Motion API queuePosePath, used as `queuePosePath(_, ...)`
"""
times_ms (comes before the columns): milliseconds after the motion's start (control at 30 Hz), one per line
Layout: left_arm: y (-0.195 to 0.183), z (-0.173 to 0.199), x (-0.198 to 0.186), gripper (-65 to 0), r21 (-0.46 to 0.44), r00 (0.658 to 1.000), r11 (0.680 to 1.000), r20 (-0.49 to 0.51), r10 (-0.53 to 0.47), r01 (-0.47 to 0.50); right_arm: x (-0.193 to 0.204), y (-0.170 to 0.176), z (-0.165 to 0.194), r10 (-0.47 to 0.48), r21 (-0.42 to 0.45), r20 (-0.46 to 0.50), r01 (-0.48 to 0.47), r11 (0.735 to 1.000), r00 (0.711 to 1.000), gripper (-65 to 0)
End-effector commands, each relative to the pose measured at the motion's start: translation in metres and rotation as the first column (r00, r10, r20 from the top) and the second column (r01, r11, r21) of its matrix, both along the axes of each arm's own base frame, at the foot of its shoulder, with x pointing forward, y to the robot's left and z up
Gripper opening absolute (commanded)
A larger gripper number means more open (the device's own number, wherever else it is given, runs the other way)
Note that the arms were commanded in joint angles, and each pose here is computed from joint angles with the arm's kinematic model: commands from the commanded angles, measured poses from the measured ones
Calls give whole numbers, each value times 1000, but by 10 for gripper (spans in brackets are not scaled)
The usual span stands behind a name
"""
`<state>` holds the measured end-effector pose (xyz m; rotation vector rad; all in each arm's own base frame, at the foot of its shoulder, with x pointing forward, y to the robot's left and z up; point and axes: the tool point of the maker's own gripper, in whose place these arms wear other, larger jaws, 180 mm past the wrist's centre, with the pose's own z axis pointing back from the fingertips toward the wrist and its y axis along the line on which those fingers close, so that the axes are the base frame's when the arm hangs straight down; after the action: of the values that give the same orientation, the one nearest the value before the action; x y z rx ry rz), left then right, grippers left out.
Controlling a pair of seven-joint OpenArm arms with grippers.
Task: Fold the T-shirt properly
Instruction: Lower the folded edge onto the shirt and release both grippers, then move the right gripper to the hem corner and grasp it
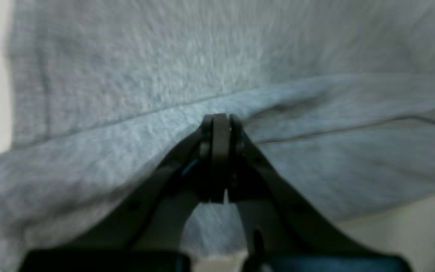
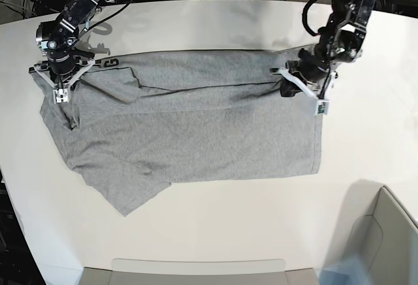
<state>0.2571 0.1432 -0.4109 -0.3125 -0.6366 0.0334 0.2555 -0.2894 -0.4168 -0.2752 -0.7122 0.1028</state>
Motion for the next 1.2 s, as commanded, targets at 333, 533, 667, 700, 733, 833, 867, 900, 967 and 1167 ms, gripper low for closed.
queuePosePath(333, 39, -51, -38, -650, 140, 991, 989, -118, 67, -50, -18, -1, -16, 17, -40, -136, -23, 999, 991, -642)
queuePosePath(533, 83, -55, -60, -650, 198, 980, 975, -148, 133, -102, -14, 33, -26, 155, -43, -181, -165, 985, 971, -642)
queuePosePath(667, 96, -52, -72, -650, 192, 984, 979, -150, 98, -68, -18, 49, -32, 209, -33, -206, -220, 975, 956, -642)
queuePosePath(700, 100, -52, -76, -650, 193, 984, 979, -151, 99, -68, -20, 50, -33, 212, -32, -210, -224, 974, 954, -642)
queuePosePath(733, 102, -52, -78, -650, 193, 983, 979, -153, 97, -67, -19, 50, -33, 212, -31, -209, -223, 974, 955, -642)
queuePosePath(833, 103, -50, -78, -650, 191, 985, 980, -148, 93, -63, -25, 46, -35, 186, -24, -246, -198, 980, 951, -642)
queuePosePath(867, 102, -49, -77, -650, 190, 985, 980, -148, 89, -61, -29, 42, -34, 159, -19, -260, -170, 985, 952, -642)
queuePosePath(900, 101, -49, -76, -650, 189, 985, 980, -146, 88, -59, -27, 37, -28, 132, -18, -248, -141, 990, 960, -642)
queuePosePath(967, 101, -43, -71, -650, 188, 989, 980, -124, 85, -61, -24, 24, -10, 83, -40, -215, -93, 995, 973, -642)
queuePosePath(1167, 75, 1, -41, -650, 160, 1000, 987, 14, 21, -23, 8, 8, 59, 29, -78, 27, -27, 997, 999, -642)
